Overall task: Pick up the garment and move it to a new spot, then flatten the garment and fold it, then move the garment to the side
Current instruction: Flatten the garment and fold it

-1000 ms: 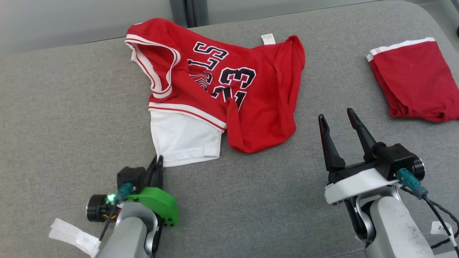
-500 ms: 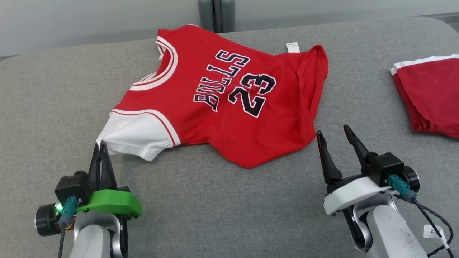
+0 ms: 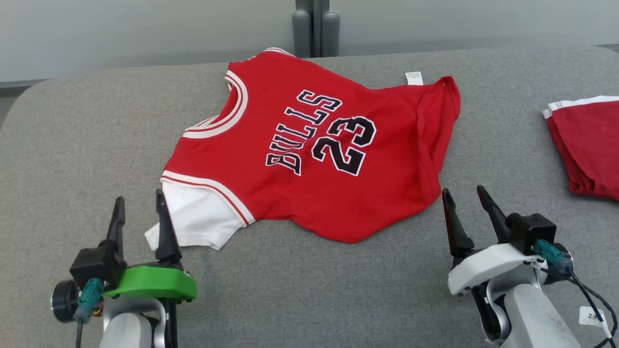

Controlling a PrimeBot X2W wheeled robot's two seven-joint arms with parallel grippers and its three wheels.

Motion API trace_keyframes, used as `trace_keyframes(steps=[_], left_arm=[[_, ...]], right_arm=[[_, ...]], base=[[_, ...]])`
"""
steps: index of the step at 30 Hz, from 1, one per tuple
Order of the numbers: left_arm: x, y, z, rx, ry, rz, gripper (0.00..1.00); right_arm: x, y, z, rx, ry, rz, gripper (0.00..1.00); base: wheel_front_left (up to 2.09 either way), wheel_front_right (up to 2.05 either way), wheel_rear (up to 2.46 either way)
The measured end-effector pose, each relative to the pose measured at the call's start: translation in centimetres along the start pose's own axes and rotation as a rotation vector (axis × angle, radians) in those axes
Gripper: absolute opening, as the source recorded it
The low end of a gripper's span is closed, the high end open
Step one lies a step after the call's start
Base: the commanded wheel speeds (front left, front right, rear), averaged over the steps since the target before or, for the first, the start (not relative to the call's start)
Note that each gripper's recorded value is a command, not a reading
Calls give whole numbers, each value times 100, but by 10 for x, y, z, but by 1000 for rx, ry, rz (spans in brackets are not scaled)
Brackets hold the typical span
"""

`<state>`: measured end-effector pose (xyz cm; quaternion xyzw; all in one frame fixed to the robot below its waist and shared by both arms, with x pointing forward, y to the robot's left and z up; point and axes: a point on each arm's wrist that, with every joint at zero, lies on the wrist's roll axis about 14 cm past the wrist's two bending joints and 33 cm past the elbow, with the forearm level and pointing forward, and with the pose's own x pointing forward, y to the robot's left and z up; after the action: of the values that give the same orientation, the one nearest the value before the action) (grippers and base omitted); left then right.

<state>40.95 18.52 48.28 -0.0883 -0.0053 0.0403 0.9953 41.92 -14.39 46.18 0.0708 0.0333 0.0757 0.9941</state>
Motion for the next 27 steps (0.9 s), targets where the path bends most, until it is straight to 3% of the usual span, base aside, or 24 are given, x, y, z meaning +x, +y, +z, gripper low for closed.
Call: trace_keyframes(steps=[11,27], left_arm=[[-33,-37,16,-47,-44,-136,100],[-50,-17,7,-35,-11,-76,100]], right_arm=[[9,13,-17,-5,58,35,100],[66,12,-31,17,172,35,100]], base=[[0,0,0],[0,0,0]])
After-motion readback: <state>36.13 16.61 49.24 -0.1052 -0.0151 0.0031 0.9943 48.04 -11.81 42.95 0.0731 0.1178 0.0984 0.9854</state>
